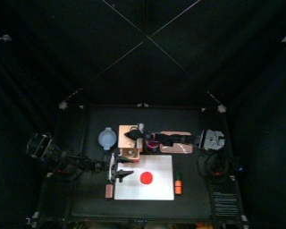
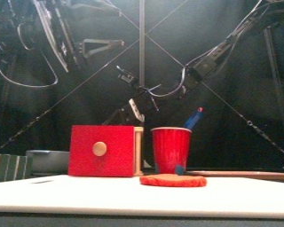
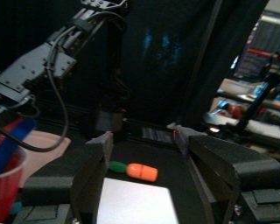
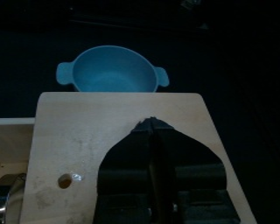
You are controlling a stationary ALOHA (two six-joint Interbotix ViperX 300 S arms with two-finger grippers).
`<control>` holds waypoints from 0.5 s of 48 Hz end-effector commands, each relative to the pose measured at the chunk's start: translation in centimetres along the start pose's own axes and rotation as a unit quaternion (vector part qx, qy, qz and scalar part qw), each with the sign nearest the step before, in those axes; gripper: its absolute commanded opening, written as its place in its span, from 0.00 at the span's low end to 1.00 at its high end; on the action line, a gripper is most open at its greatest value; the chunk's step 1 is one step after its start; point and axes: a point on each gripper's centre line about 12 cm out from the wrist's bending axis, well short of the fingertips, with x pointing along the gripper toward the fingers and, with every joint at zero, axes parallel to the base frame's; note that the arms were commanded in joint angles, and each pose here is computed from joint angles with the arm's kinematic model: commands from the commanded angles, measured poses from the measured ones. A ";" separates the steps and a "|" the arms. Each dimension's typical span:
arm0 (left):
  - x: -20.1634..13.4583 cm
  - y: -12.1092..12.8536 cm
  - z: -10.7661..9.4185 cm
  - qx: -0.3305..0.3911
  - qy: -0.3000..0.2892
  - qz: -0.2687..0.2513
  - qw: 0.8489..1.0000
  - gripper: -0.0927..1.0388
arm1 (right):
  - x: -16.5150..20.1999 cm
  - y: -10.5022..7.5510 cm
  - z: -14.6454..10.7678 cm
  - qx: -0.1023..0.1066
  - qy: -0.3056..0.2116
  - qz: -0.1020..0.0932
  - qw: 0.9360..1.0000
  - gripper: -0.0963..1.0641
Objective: Get the cutter from the drawer then cut the dough then place the extra dough in the bowl
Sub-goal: Place the cutter on the board
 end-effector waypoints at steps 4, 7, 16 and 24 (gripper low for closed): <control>0.2 1.4 1.1 0.040 -0.022 0.027 0.999 0.90 | -1.3 0.4 2.6 -0.002 -0.021 0.002 1.000 0.06; 0.1 1.7 1.4 0.046 -0.025 0.033 0.998 0.90 | -2.0 0.4 3.6 -0.002 -0.032 0.001 0.999 0.06; -0.6 2.6 2.1 0.051 -0.032 0.045 0.997 0.90 | -4.1 0.7 6.3 0.006 -0.047 -0.002 0.999 0.06; -1.8 3.0 2.5 0.052 -0.034 0.048 0.997 0.91 | -5.8 1.6 7.8 0.035 -0.026 0.002 0.999 0.06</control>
